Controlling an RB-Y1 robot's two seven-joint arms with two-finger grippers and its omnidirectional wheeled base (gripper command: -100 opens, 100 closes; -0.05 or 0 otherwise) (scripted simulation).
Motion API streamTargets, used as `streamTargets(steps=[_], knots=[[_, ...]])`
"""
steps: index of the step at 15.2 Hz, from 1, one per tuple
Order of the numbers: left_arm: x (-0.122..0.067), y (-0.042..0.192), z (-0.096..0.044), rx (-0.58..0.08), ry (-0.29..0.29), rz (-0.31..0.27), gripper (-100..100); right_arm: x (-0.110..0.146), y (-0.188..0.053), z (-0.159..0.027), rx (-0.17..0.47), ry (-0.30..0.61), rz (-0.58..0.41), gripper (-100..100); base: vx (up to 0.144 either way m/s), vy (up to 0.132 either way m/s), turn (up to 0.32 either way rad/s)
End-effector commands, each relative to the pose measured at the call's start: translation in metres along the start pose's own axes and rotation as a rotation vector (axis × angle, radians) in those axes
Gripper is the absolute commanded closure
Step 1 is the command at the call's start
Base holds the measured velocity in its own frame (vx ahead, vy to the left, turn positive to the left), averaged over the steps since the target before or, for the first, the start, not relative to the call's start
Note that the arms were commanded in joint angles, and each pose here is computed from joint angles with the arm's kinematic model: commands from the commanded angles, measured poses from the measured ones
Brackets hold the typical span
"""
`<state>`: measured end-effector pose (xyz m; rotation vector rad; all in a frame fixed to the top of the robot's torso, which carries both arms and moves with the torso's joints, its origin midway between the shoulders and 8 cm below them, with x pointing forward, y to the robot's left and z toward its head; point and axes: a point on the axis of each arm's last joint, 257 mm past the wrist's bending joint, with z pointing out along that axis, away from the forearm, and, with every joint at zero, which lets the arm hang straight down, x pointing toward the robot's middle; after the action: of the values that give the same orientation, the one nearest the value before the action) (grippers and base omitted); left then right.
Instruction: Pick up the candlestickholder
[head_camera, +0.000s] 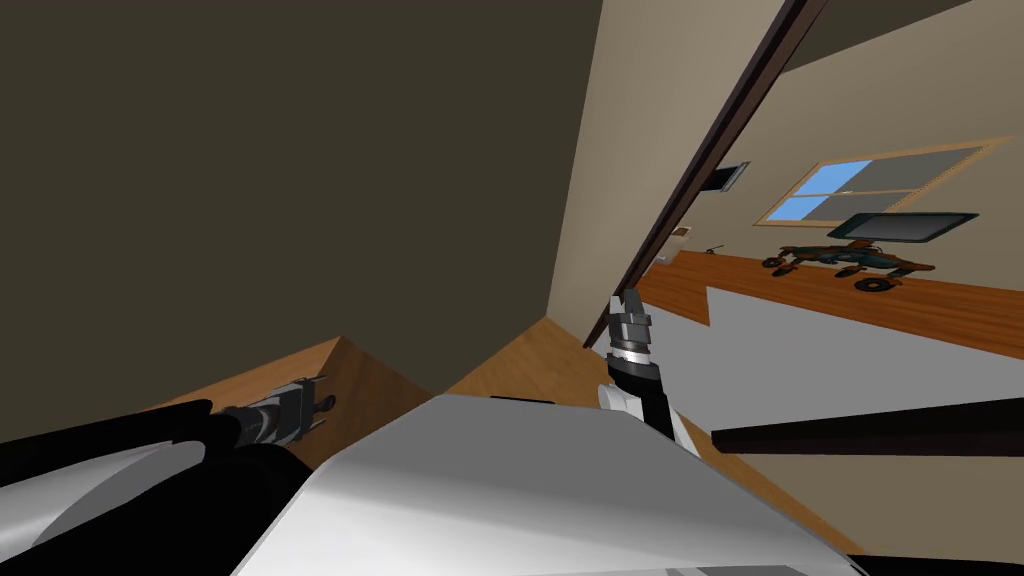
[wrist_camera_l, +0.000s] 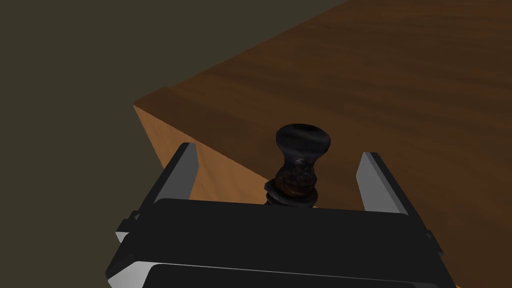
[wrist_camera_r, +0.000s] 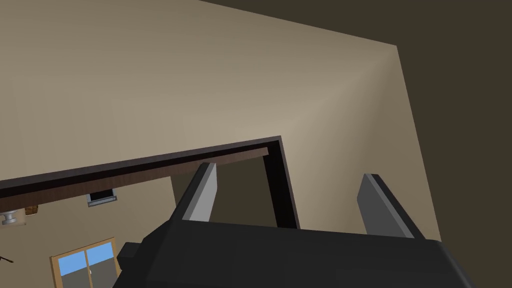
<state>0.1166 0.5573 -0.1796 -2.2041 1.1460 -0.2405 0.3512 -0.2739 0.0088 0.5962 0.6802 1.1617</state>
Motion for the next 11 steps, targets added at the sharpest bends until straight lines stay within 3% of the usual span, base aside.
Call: streamTargets(steps=[1, 4, 6, 10, 11], knots=[[0.000, 0.005, -0.008, -0.023, -0.011, 0.016, -100, 0.000, 0.000, 0.000, 0.000, 0.000, 0.000, 0, -0.010, 0.059, -0.038], [0.004, 0.010, -0.022, -0.044, -0.026, 0.055, -100, 0.000, 0.000, 0.000, 0.000, 0.000, 0.000, 0, -0.051, 0.125, -0.030], [0.003, 0.009, -0.020, -0.041, -0.025, 0.050, -100, 0.000, 0.000, 0.000, 0.000, 0.000, 0.000, 0, -0.070, 0.135, 0.018], [-0.012, 0.013, -0.003, -0.047, -0.048, 0.050, -100, 0.000, 0.000, 0.000, 0.000, 0.000, 0.000, 0, 0.028, -0.024, -0.055], [-0.009, 0.012, -0.007, -0.047, -0.043, 0.048, -100, 0.000, 0.000, 0.000, 0.000, 0.000, 0.000, 0, 0.032, -0.031, -0.009]])
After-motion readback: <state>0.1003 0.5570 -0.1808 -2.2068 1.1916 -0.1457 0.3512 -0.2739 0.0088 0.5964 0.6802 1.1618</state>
